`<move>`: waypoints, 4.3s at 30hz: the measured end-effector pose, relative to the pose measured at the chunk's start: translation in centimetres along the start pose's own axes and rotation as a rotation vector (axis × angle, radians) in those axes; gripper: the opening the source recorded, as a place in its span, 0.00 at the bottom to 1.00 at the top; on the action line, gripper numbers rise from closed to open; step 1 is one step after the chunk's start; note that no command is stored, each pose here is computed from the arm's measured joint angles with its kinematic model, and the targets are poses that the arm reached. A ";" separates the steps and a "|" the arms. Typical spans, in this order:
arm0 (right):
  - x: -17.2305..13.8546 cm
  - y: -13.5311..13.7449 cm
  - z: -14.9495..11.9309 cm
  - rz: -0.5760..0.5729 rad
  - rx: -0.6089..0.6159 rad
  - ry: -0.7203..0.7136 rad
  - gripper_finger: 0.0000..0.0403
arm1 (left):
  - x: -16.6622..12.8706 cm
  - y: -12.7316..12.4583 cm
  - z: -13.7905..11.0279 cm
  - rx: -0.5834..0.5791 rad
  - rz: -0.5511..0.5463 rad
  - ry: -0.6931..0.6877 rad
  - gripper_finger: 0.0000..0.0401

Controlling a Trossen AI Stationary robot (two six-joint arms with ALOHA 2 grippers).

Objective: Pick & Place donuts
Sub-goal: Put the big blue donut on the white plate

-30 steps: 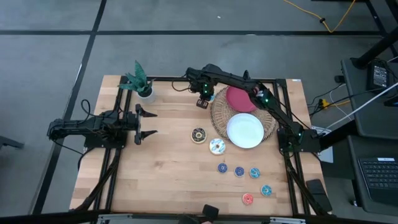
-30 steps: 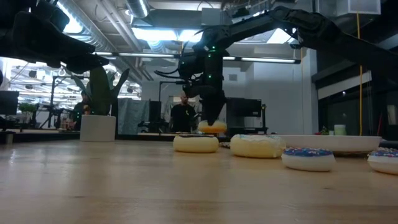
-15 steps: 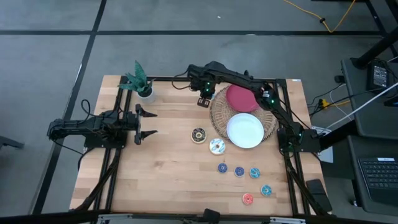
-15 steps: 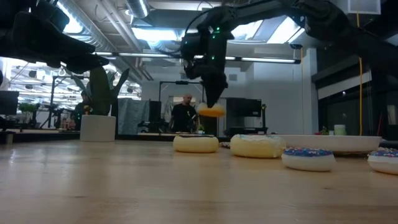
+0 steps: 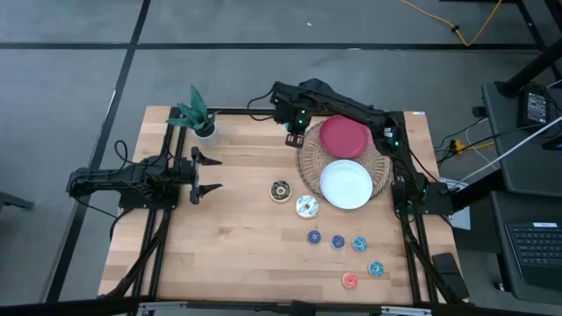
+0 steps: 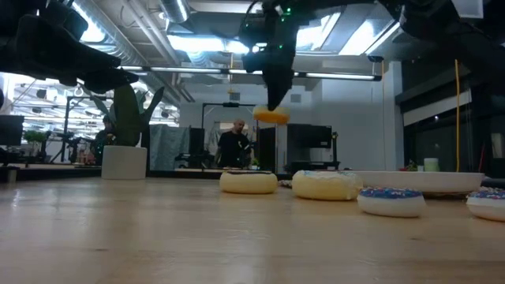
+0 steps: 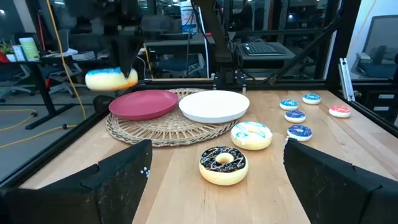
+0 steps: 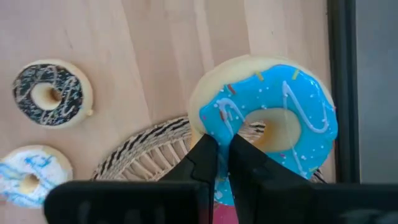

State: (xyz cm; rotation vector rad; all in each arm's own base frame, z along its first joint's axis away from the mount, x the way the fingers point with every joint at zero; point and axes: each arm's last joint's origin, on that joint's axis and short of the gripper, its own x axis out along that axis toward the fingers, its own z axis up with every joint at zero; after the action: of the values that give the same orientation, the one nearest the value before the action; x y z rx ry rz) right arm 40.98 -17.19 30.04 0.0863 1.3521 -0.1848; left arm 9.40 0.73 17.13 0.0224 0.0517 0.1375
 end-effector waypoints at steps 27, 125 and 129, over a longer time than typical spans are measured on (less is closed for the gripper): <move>-8.5 5.5 -5.1 0.007 -0.047 -0.070 0.09 | 0.0 0.0 0.0 0.000 0.001 0.000 0.88; 6.3 10.5 -24.3 -0.067 0.775 0.218 0.09 | 0.0 0.0 0.0 0.000 0.001 0.000 0.88; 7.1 10.5 -24.2 -0.067 0.770 0.219 0.09 | 0.0 0.0 0.0 0.000 0.000 0.000 0.88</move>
State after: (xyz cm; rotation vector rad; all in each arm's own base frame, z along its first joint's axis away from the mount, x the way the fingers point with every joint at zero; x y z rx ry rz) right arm 21.08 -3.34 17.39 0.7239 1.4359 -0.7648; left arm 9.40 0.73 17.13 0.0224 0.0520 0.1380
